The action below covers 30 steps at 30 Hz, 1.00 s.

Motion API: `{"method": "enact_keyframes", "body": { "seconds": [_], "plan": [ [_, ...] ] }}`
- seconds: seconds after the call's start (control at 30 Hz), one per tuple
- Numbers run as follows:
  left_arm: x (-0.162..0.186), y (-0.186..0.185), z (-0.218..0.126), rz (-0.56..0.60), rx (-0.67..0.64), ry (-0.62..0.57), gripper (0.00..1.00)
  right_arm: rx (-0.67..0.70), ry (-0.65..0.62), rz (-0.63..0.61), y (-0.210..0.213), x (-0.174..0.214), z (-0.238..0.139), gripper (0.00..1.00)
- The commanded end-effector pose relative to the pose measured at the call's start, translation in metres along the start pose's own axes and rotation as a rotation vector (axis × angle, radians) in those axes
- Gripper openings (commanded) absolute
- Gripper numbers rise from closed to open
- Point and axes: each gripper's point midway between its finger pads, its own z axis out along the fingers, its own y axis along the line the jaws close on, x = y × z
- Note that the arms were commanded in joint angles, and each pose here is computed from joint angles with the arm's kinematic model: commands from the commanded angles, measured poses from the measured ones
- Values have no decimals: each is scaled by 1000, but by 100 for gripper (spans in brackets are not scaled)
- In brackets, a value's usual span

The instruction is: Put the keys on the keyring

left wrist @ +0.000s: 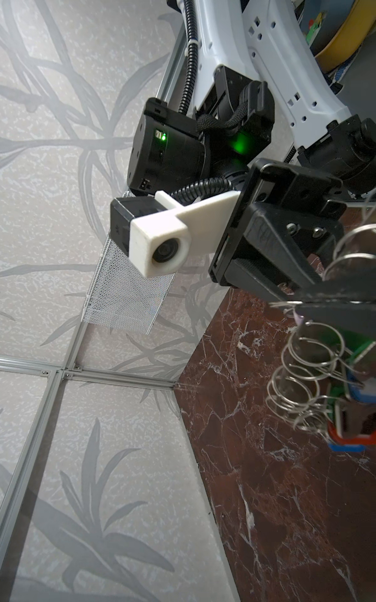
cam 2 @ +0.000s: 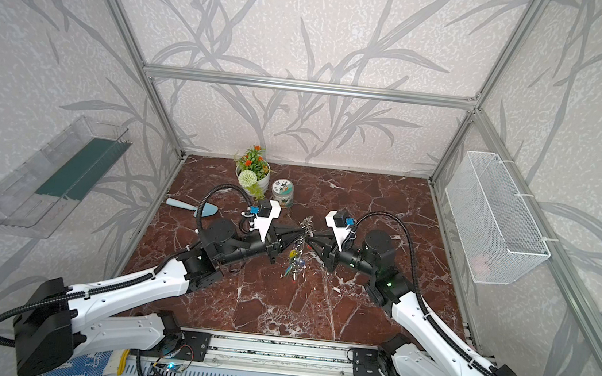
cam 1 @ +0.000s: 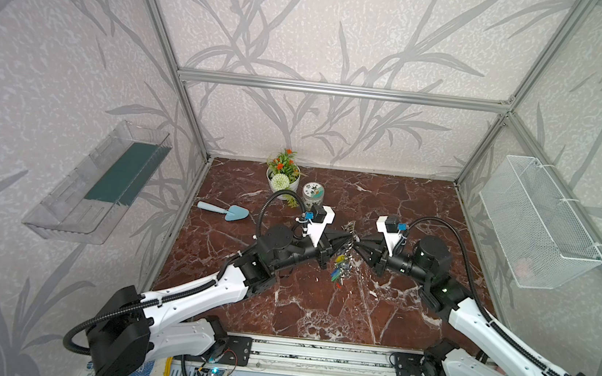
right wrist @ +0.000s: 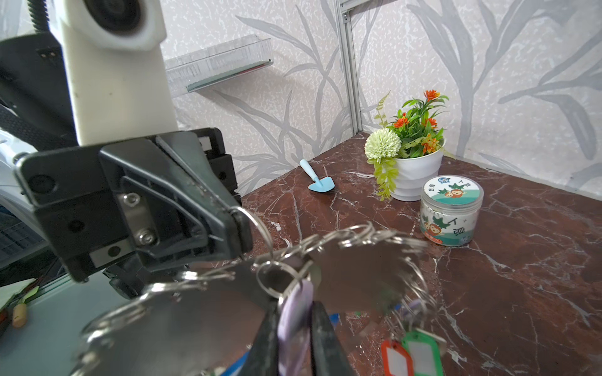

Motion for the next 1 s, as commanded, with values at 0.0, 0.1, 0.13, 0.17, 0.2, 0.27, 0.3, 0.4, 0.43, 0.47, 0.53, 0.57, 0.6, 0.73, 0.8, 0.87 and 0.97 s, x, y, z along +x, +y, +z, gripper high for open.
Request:
{"method": "enact_keyframes", "body": {
  "seconds": [0.0,0.1,0.13,0.17,0.2,0.27,0.3,0.4,0.43,0.47,0.53,0.57,0.6,0.73,0.8,0.87,0.97],
  "plan": [
    [-38,-15,-5,31,40,-114,0,-9,-44,-39,7,-17,-4,14],
    [-36,-10,-6,30,12,-111,0,3,-45,-44,7,-18,-6,9],
    [-35,-8,-7,31,4,-109,0,8,-47,-44,7,-18,-7,8],
    [-35,-9,-8,32,5,-110,0,12,-48,-47,7,-19,-8,8],
    [-34,-8,-9,33,-1,-109,0,17,-48,-50,7,-19,-9,6],
    [-34,-7,-11,35,-9,-109,0,29,-47,-52,6,-19,-10,4],
    [-33,-7,-12,35,-12,-108,0,36,-47,-53,5,-19,-11,3],
    [-34,-5,-15,40,-26,-112,0,44,-42,-58,5,-19,-13,0],
    [-33,-4,-15,42,-29,-110,0,45,-41,-59,5,-19,-13,0],
    [-33,-4,-16,43,-34,-109,0,50,-39,-60,5,-19,-14,0],
    [-34,-3,-18,50,-41,-109,0,61,-39,-66,4,-20,-15,0],
    [-33,-2,-18,53,-44,-105,0,64,-38,-66,4,-20,-16,0],
    [-33,-2,-19,56,-48,-102,0,72,-36,-70,3,-20,-17,0],
    [-32,0,-22,79,-60,-92,0,112,-18,-78,-1,-19,-20,0],
    [-32,1,-23,98,-66,-82,0,141,0,-85,-5,-17,-22,0],
    [-31,2,-25,110,-75,-74,0,162,9,-87,-8,-15,-24,0],
    [-32,5,-28,115,-86,-74,0,182,14,-91,-11,-14,-26,0]
  ]
}}
